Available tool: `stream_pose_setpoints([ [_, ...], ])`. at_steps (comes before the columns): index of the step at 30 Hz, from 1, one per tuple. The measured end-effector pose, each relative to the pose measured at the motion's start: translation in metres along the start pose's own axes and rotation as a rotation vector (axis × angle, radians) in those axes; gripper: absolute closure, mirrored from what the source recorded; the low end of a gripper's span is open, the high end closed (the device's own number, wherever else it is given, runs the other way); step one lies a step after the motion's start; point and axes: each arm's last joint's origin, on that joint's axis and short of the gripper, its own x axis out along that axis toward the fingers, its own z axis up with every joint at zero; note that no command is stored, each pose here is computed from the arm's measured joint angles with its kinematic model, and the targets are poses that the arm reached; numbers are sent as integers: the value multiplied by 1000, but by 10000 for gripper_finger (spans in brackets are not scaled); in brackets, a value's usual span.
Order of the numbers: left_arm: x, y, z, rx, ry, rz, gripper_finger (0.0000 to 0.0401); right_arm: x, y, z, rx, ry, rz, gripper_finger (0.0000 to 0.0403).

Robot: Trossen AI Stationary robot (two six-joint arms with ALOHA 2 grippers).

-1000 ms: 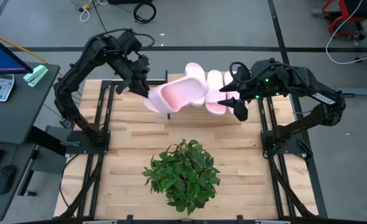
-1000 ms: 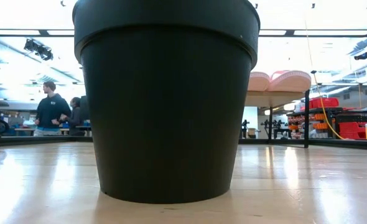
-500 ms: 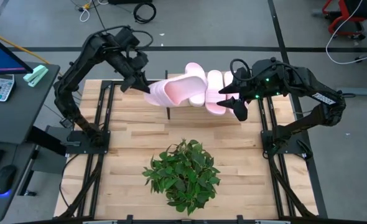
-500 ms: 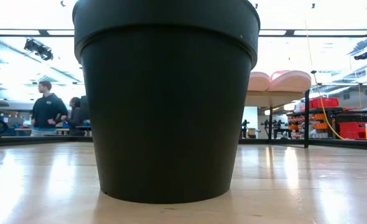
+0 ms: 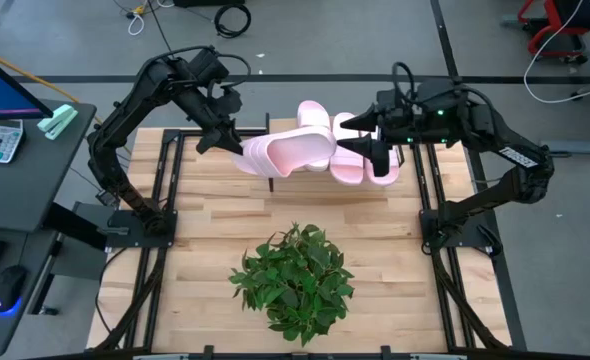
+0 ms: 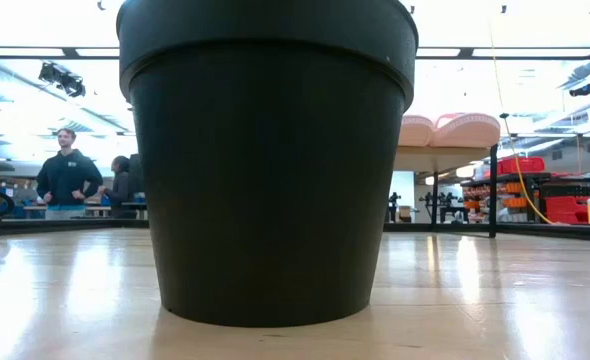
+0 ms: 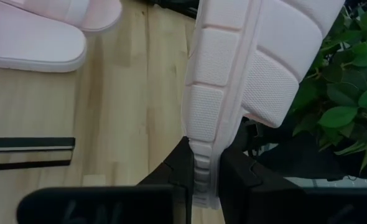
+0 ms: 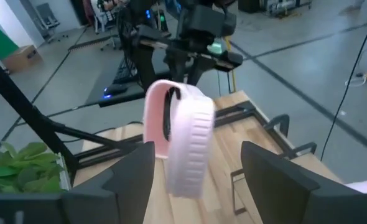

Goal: Pick and place slides into the shelf
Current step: Put the slide on the shelf

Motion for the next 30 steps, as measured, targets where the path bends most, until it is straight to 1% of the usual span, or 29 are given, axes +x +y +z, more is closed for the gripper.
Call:
stream_pose_setpoints([
  [5, 4, -4, 1, 12, 10, -9, 352, 17, -2, -4, 12, 58, 60, 158],
  [9, 7, -6, 1, 19, 28, 8, 352, 32, -3, -8, 19, 101, 95, 158],
  [15, 11, -8, 2, 21, 55, 36, 352, 45, -6, -11, 76, 134, 137, 158],
  [19, 26, -4, -3, -12, 119, 38, 352, 51, -10, -11, 94, 143, 157, 158],
  [25, 54, 5, -17, -40, 245, 34, 352, 56, -20, -13, 205, 217, 261, 158],
  [27, 61, 7, -21, -43, 275, 23, 352, 63, -26, -15, 227, 239, 261, 158],
  [30, 65, 9, -23, -42, 300, 42, 351, 73, -36, -17, 253, 280, 257, 158],
])
